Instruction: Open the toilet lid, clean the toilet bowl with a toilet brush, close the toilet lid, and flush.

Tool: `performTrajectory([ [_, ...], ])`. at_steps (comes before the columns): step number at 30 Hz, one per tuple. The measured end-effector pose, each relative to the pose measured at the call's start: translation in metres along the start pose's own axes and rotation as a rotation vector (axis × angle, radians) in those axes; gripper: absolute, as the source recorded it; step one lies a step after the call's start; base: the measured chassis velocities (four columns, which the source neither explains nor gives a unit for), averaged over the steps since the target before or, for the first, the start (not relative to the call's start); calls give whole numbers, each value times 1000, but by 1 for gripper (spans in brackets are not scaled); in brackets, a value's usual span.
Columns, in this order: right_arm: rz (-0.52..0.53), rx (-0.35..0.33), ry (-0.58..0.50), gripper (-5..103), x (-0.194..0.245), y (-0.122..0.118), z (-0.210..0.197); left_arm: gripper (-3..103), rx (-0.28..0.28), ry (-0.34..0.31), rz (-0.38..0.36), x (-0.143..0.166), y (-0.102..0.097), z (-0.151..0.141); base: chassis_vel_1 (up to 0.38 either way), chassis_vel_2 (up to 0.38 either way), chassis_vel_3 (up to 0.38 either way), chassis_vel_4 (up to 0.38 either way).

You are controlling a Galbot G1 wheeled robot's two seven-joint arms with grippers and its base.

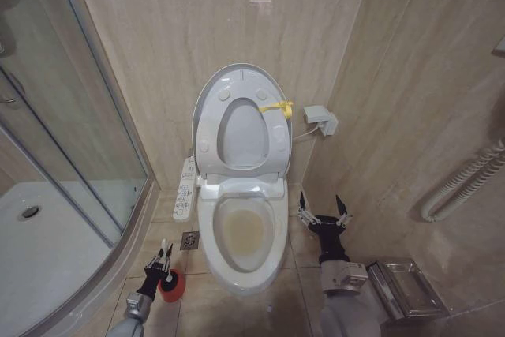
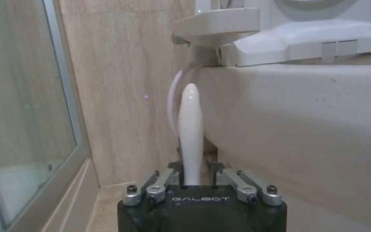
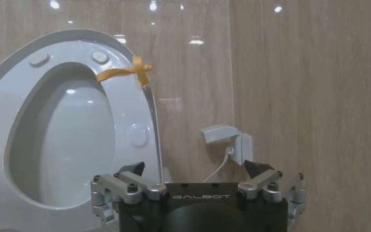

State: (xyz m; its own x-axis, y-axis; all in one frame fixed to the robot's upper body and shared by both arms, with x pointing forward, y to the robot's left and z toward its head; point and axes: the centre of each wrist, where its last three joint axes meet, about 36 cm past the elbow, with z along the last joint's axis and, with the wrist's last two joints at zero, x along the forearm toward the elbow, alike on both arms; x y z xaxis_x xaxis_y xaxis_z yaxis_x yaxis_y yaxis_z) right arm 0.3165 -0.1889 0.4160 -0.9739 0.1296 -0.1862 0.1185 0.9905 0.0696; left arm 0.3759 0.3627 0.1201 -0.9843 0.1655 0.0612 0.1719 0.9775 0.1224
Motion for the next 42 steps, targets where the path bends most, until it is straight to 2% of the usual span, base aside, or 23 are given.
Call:
performTrajectory([
  [5, 0, 0, 0, 100, 0, 0, 0, 22, -16, -7, -8, 14, -5, -2, 0, 0, 0, 0],
  [6, 0, 0, 0, 100, 0, 0, 0, 49, -18, -15, -11, 17, -7, -4, 0, 0, 0, 0],
  [13, 0, 0, 0, 100, 0, 0, 0, 49, -35, -59, -20, 31, -9, -17, 0, 0, 0, 0],
  [14, 0, 0, 0, 100, 0, 0, 0, 77, -39, -69, -19, 34, -10, -20, 0, 0, 0, 0],
  [16, 0, 0, 0, 100, 0, 0, 0, 77, -44, -85, -18, 39, -10, -26, 0, 0, 0, 0],
  [19, 0, 0, 0, 100, 0, 0, 0, 77, -67, -144, -25, 52, -14, -46, 0, 0, 0, 0],
  [20, 0, 0, 0, 100, 0, 0, 0, 99, -76, -160, -28, 56, -14, -51, 0, 0, 0, 0],
  [26, 0, 0, 0, 100, 0, 0, 0, 99, -82, -216, -74, 70, -14, -75, 0, 0, 0, 0],
  [28, 0, 0, 0, 100, 0, 0, 0, 99, -64, -259, -113, 73, -16, -110, 0, 0, 0, 0],
  [29, 0, 0, 0, 100, 0, 0, 0, 99, -64, -259, -113, 73, -16, -110, 0, 0, 0, 0],
  [31, 0, 0, 0, 100, 0, 0, 0, 100, -51, -275, -135, 74, -16, -130, 0, 0, 0, 0],
  [33, 0, 0, 0, 100, 0, 0, 0, 100, -20, -297, -159, 77, -21, -173, 0, 0, 0, 0],
  [34, 0, 0, 0, 100, 0, 0, 0, 100, -20, -297, -159, 77, -21, -173, 0, 0, 0, 0],
  [35, 0, 0, 0, 100, 0, 0, 0, 100, -7, -302, -164, 78, -23, -188, 0, 0, 0, 0],
  [38, 0, 0, 0, 100, 0, 0, 0, 99, 37, -314, -163, 98, -37, -254, 0, 0, 0, 0],
  [39, 0, 0, 0, 100, 0, 0, 0, 99, 37, -314, -163, 98, -37, -254, 0, 0, 0, 0],
  [41, 0, 0, 0, 100, 0, 0, 0, 99, 73, -298, -162, 108, -48, -287, 0, 0, 0, 0],
  [42, 0, 0, 0, 100, 0, 0, 0, 99, 73, -298, -162, 108, -48, -287, 0, 0, 0, 0],
])
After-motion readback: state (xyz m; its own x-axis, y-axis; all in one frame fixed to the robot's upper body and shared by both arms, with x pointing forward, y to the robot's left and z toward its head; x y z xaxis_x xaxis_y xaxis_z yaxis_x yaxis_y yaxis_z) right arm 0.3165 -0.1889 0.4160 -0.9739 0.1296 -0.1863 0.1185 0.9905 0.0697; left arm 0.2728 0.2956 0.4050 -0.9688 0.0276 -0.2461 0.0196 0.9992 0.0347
